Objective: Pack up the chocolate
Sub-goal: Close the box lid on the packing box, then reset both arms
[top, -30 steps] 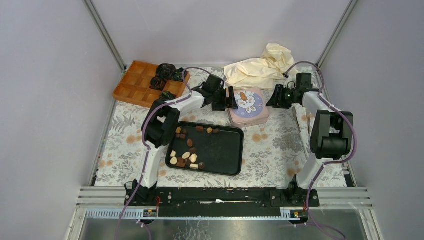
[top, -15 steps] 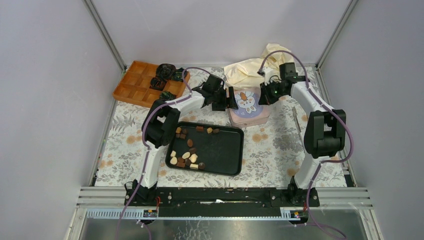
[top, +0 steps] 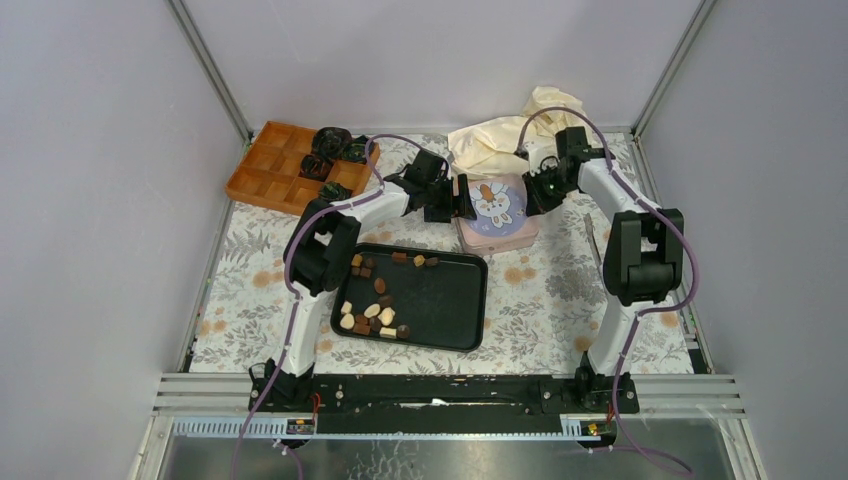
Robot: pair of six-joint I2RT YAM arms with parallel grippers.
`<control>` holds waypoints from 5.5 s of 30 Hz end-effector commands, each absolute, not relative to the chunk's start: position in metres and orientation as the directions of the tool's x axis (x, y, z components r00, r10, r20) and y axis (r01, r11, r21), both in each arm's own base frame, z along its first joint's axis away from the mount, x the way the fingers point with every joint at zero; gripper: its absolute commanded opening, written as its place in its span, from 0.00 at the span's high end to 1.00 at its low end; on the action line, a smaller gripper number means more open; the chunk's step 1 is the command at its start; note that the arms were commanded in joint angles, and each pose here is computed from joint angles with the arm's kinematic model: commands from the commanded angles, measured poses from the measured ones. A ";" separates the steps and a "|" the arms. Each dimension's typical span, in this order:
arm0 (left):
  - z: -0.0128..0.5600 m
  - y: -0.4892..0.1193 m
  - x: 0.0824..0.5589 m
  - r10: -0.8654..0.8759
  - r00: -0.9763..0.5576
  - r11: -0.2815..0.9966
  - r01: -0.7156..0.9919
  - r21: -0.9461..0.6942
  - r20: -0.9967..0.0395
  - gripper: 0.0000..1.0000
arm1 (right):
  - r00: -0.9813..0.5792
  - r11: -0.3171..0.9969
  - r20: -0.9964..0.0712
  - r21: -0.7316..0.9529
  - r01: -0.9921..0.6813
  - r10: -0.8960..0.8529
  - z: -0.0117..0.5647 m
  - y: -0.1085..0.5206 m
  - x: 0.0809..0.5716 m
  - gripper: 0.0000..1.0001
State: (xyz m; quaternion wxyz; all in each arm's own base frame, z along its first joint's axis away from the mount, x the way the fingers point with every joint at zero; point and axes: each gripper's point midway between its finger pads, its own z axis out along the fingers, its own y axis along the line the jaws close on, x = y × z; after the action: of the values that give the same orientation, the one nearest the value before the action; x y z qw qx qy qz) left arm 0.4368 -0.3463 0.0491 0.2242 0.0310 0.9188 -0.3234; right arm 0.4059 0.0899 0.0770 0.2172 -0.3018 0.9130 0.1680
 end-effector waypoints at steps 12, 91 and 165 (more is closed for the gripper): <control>0.003 -0.333 0.409 -0.017 -0.948 0.829 0.165 -0.535 -0.318 0.17 | -0.695 0.812 -0.559 0.065 -0.581 -0.452 0.079 0.113 0.497 1.00; 0.479 -0.130 0.328 -0.556 -0.214 0.611 0.550 -0.570 -0.803 0.01 | -0.187 0.958 -0.962 0.230 -0.173 0.197 0.455 0.004 0.365 0.00; 0.429 -0.032 0.331 -0.487 -0.186 0.853 0.107 -0.510 -0.853 0.01 | -0.302 0.884 -0.938 0.282 -0.372 0.172 0.420 0.039 0.358 0.00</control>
State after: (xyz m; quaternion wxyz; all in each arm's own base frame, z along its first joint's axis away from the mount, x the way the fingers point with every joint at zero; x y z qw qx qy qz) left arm 0.3312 -0.0537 0.4417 0.6301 -0.1085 0.7039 -0.3095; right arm 0.3569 0.0420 0.4036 0.5625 -0.0627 0.7870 0.2454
